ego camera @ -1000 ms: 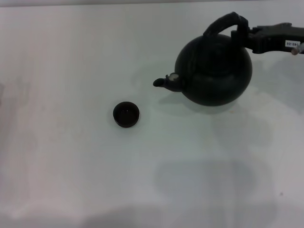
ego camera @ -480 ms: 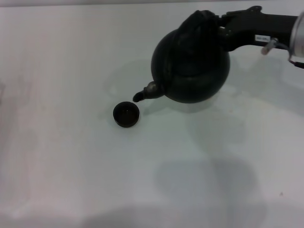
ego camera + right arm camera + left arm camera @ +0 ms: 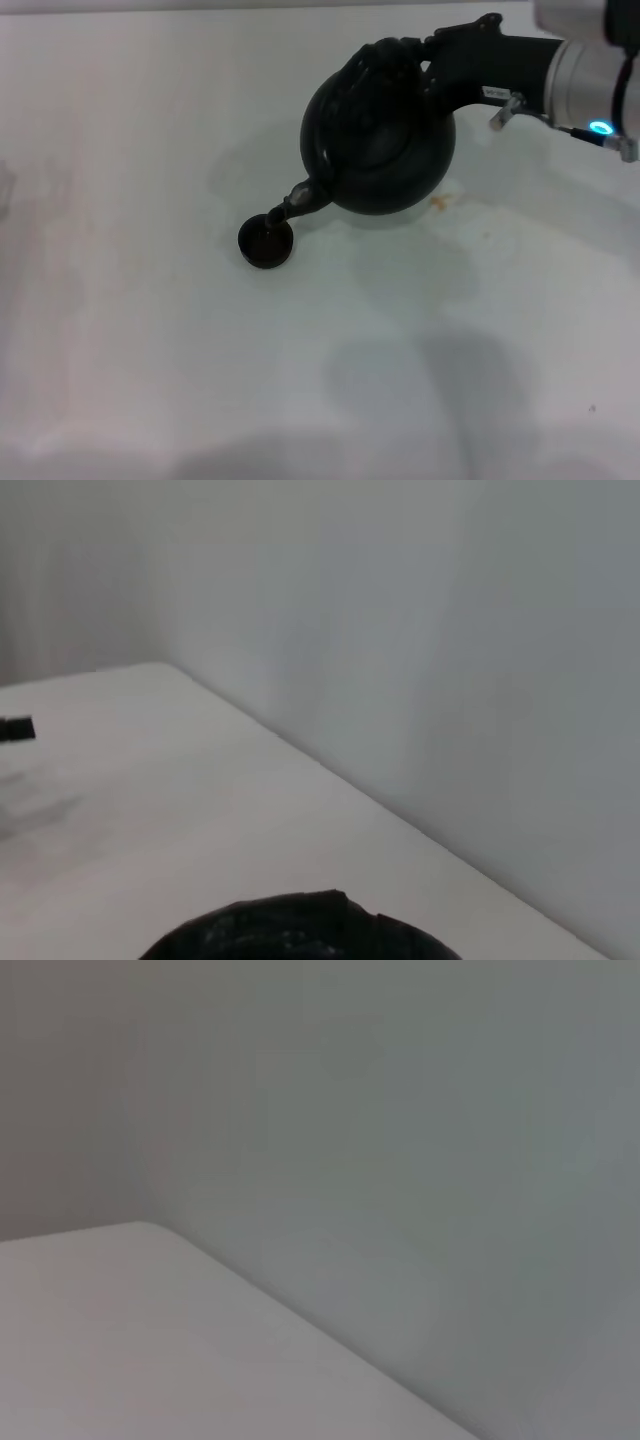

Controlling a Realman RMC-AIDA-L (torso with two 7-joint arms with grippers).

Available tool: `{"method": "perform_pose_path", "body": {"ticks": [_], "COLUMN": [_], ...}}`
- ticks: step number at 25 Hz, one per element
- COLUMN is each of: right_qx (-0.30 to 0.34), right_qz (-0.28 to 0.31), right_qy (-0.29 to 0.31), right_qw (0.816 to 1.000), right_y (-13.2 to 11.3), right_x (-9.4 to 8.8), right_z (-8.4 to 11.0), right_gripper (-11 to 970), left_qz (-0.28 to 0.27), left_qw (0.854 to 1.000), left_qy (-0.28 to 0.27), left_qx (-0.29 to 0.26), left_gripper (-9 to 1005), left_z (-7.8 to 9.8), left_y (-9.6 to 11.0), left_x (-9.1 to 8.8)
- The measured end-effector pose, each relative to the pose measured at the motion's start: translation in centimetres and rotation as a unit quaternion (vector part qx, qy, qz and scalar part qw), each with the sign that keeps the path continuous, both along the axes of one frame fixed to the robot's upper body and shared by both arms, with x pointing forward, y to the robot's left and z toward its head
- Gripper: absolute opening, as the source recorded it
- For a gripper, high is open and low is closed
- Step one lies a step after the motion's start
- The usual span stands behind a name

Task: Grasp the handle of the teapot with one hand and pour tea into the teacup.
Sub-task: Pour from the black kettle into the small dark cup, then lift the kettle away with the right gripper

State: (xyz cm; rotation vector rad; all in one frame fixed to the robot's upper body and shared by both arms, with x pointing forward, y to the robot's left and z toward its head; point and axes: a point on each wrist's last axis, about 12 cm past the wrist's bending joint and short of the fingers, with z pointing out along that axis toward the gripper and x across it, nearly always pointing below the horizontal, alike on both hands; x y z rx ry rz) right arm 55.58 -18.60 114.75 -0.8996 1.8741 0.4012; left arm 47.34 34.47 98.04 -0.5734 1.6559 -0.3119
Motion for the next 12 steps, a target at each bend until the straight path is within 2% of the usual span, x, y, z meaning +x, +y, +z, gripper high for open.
{"method": "perform_pose_path", "body": {"ticks": [12], "right_qx": [-0.053], "right_qz": [0.019], "right_qy": [-0.055], "right_qw": [0.997], "right_y": [2.1], "right_x": [-0.1], "right_z": [-0.6], "right_gripper": [184], "left_qz": [0.0], "left_qw": [1.0], "left_qy": [0.001], "left_qx": [0.0], "left_gripper": [890], "left_z": [0.0], "left_y": [0.0], "left_x": [0.0]}}
